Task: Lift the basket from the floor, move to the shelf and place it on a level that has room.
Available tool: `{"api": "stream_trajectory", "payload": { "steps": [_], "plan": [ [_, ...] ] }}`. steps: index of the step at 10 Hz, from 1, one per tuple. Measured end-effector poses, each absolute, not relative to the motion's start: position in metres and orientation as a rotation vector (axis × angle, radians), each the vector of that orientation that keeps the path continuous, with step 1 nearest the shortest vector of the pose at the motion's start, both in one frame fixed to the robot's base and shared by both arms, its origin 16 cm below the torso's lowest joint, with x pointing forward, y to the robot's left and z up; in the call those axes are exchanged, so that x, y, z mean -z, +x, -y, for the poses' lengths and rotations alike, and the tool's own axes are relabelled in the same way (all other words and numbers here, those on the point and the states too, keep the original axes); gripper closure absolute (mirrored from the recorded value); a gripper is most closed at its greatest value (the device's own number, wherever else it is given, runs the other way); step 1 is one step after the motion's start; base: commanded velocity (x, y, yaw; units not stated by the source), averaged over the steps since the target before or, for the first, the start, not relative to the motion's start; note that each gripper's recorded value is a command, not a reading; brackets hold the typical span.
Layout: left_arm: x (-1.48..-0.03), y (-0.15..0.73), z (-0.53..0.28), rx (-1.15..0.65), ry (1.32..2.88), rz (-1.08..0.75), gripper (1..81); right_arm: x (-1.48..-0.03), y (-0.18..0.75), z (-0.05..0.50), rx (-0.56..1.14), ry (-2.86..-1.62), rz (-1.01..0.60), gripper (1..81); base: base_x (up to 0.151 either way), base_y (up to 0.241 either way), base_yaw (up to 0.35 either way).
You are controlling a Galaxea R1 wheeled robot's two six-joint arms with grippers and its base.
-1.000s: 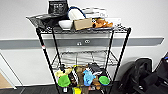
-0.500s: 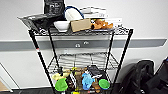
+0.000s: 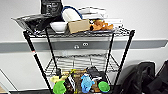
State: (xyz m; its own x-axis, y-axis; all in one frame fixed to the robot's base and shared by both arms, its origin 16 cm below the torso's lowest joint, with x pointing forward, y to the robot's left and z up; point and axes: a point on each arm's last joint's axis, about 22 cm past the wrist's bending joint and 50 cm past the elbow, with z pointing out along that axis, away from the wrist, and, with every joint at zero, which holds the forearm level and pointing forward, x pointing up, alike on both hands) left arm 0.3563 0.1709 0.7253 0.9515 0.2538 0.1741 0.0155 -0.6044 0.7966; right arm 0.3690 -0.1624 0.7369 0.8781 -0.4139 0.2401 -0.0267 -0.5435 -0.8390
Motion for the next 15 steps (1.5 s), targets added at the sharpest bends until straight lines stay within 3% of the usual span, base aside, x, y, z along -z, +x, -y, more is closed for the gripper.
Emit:
{"api": "stream_trajectory", "payload": {
  "steps": [8,15],
  "plan": [
    [-0.730,0.358,-0.168,-0.343,2.191,-0.185,81.1,-0.736,0.370,0.164,0.519,-2.102,-0.320,81.1,0.093,0.000,0.000],
    [-0.745,0.354,-0.166,-0.339,2.169,-0.173,81.1,-0.756,0.362,0.162,0.507,-2.076,-0.298,81.1,0.000,0.000,0.000]
  ]
}}
